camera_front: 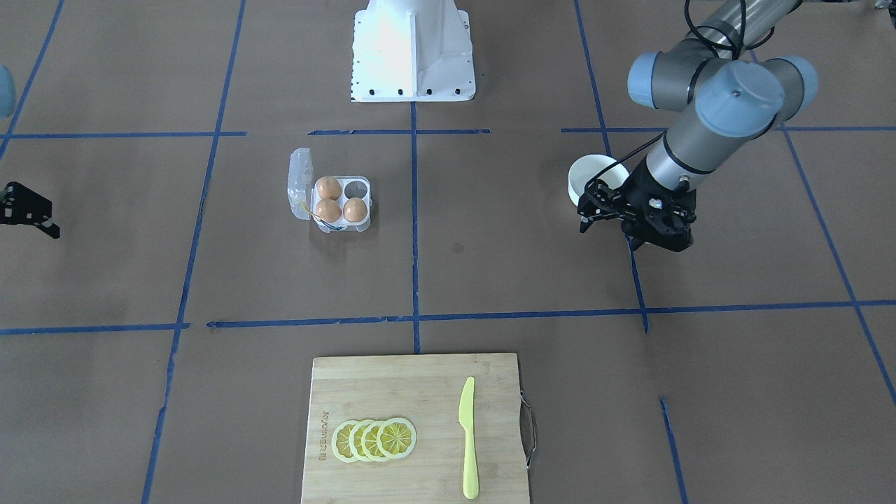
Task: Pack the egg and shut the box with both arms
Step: 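Withdraw the left gripper from the carton while the right arm moves toward it, then push the clear carton lid down over the eggs with the right gripper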
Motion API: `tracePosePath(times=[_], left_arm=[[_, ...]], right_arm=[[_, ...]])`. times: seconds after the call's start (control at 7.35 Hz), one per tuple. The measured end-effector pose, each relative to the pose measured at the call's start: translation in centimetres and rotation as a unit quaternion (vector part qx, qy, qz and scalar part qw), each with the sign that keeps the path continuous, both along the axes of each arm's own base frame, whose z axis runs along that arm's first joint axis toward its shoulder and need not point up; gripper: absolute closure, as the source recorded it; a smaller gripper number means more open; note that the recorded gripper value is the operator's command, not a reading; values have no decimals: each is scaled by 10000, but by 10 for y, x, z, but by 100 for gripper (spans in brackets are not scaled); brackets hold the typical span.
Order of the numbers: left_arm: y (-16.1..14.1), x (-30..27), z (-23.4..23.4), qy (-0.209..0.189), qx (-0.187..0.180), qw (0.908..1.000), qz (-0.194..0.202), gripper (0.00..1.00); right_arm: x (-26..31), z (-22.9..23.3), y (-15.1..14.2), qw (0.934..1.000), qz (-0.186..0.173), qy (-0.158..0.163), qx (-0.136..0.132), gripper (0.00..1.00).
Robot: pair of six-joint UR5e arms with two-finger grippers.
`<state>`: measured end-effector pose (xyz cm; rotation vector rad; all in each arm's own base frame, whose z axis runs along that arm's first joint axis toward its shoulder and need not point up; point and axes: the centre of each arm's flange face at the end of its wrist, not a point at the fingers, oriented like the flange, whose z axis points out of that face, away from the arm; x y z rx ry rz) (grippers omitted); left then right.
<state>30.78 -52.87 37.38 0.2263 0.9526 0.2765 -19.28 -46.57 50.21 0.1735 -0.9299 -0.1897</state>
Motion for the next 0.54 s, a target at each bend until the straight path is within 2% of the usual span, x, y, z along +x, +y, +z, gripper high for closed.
tracePosePath(times=[0.27,0.54], left_arm=[[-13,-50,19,110,-148,9998,-71,5],[-16,-75,37,128,-299,9993,-162,5]], right_arm=[[-59,-52,26,9992,202,-156,-309,0],[-126,-95,41,9976,478,-217,-447,0]])
